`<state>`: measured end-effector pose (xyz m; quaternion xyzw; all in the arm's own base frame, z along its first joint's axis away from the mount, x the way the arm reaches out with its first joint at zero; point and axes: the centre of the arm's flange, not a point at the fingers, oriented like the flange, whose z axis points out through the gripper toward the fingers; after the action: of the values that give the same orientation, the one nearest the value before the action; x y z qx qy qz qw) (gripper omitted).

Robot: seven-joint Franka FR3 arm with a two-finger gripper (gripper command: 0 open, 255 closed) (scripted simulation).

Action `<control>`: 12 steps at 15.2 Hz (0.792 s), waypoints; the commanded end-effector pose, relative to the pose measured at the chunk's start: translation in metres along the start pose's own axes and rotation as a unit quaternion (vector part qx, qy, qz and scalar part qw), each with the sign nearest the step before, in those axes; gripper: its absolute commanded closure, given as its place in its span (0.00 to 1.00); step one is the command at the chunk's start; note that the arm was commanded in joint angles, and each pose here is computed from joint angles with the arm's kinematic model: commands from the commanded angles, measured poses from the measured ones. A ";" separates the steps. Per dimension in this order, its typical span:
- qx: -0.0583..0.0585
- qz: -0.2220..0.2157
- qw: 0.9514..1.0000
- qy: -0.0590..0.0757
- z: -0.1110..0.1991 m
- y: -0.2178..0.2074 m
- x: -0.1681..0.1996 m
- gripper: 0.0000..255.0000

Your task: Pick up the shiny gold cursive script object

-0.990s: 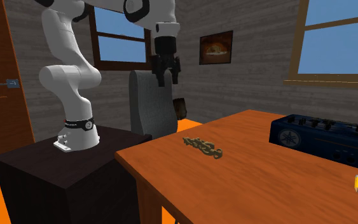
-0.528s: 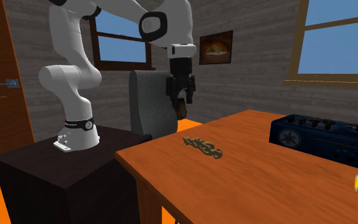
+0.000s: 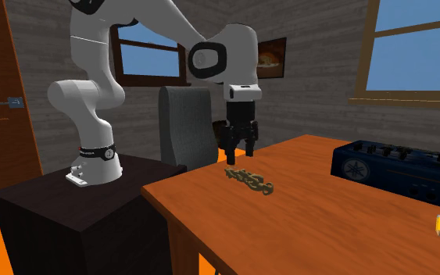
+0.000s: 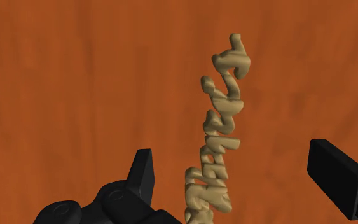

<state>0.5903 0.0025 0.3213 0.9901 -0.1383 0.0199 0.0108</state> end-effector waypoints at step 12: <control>-0.001 0.003 1.000 0.000 0.042 -0.002 0.002 1.00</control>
<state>0.5945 0.0024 0.2798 0.9897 -0.1414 0.0197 0.0118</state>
